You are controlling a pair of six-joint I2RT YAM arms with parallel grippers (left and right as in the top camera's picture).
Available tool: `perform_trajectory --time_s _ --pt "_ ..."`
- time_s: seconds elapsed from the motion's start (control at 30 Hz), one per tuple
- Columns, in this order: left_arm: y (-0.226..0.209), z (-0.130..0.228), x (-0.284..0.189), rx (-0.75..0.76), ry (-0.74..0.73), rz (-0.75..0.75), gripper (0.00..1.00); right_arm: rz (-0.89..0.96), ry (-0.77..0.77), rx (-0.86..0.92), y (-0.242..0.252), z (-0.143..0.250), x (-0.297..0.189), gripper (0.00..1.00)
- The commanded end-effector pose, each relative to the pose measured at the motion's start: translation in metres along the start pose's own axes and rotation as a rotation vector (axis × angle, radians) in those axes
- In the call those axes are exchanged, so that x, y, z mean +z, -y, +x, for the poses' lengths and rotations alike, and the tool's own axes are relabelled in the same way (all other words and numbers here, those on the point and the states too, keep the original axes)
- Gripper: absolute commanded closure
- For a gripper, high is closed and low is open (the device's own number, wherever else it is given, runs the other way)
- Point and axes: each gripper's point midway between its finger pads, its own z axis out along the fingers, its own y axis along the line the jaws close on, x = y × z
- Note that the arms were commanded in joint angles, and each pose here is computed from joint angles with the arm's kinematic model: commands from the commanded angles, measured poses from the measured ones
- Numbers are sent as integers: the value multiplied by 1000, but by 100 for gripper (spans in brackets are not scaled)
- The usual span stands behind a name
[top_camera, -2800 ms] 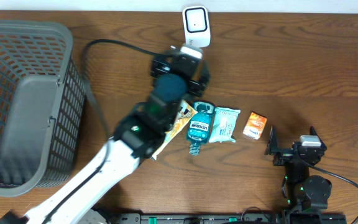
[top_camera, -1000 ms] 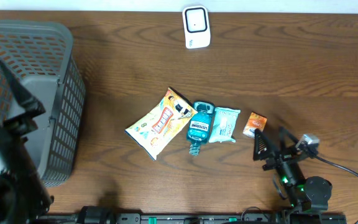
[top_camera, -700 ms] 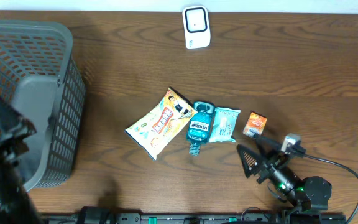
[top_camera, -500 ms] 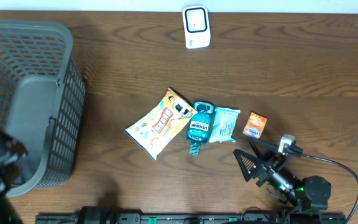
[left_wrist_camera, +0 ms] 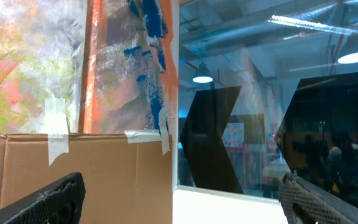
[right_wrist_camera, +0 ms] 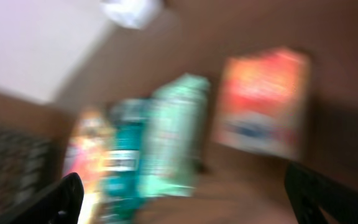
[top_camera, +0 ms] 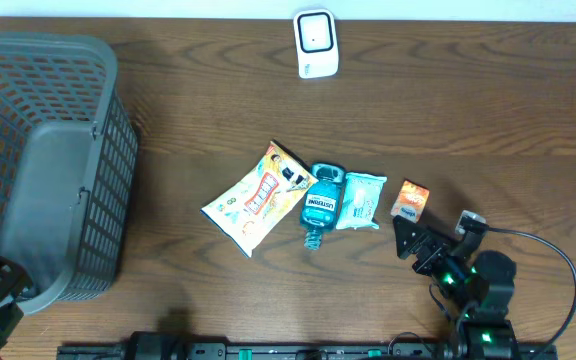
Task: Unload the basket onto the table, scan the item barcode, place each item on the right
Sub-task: 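Move the right gripper to the orange box and grasp it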
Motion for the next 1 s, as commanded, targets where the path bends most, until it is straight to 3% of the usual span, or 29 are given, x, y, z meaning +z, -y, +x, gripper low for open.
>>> perform_trajectory --time_s 0.0,0.37,0.57,0.8,0.97 --pt "-10 -16 -12 -33 50 -7 1 223 25 10 42 -6 5 1" --pt "-47 -47 -60 -197 177 -39 1 400 -99 30 71 -9 30 1" --pt "-52 -50 -66 -224 191 -41 1 410 -186 57 85 5 52 12" --pt "-51 -49 -66 -222 188 -40 1 473 -309 89 114 41 58 35" --pt "-51 -49 -66 -222 187 -41 1 508 -365 99 125 58 55 62"
